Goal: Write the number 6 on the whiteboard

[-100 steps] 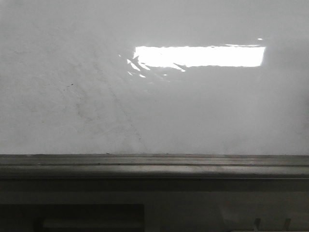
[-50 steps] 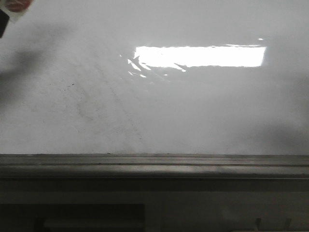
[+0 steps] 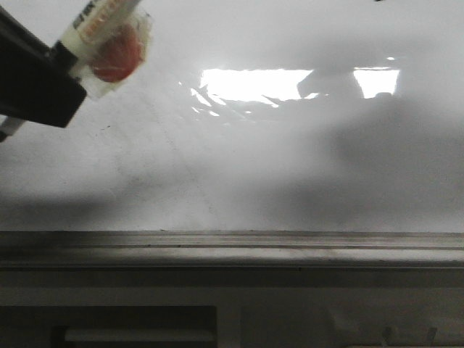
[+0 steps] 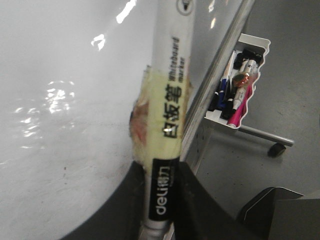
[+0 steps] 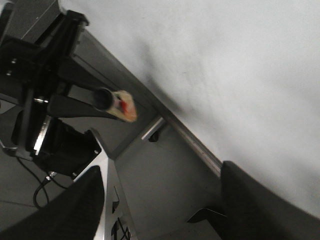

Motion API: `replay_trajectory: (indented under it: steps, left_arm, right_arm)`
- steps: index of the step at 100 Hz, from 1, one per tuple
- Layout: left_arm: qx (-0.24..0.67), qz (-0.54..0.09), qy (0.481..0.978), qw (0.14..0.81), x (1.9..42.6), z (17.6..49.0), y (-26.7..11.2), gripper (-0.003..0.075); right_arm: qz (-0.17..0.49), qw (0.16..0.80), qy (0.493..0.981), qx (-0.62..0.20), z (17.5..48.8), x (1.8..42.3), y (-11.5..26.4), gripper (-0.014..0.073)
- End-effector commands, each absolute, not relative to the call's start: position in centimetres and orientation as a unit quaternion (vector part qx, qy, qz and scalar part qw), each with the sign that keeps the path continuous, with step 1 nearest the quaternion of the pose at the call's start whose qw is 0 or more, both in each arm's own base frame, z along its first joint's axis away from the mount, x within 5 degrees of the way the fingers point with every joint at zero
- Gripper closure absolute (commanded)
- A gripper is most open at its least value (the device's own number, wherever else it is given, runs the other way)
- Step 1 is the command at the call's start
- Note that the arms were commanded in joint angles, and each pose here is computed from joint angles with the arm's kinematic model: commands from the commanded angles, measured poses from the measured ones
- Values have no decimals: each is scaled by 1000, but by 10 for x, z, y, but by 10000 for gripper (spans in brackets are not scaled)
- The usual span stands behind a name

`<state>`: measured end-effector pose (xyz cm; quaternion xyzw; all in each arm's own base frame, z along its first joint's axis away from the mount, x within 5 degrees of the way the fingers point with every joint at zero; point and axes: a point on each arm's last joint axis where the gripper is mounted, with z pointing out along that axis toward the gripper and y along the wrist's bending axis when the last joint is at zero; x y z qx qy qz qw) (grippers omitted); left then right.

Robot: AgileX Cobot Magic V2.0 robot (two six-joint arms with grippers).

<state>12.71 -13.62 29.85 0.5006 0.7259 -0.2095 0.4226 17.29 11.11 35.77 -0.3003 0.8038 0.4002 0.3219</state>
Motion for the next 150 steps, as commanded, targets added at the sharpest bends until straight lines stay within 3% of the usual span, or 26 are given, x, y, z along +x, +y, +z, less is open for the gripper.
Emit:
replay_trajectory:
  steps: [1,23,60,75,92,99,110,115,127,132,139,150]
  left_arm:
    - [476,-219,719,457,132,312,-143,741]
    - [479,-217,718,456,134,310,-148,741]
    - [475,-214,718,461,136,309,-149,741]
    - [475,-214,718,462,136,310,-149,741]
    - [475,-214,718,462,136,310,-149,739]
    - [472,-218,719,462,136,310,-149,734]
    - [468,-222,720,461,136,310,-149,629]
    - [464,-224,721,463,136,311,-149,530]
    - [446,-235,723,472,137,313,-150,207]
    - [436,-239,720,484,135,318,-148,138]
    - [421,-242,716,501,133,324,-142,122]
    - [385,-236,713,536,131,338,-125,158]
  right_arm:
    - [421,344,780,-310,374,180,126,147]
    - [436,320,771,-337,379,199,153,147]
    - [452,253,774,-365,357,218,187,160]
    - [448,269,763,-381,357,218,192,326]
    - [446,273,750,-405,357,215,195,652]
    - [447,273,750,-404,357,215,195,655]
    - [447,273,748,-408,357,214,195,655]
    - [445,275,746,-411,357,214,195,644]
    - [440,279,747,-413,358,213,194,638]
    - [435,286,746,-415,360,211,192,638]
    - [419,308,749,-410,362,207,187,638]
    - [388,360,755,-387,363,197,174,638]
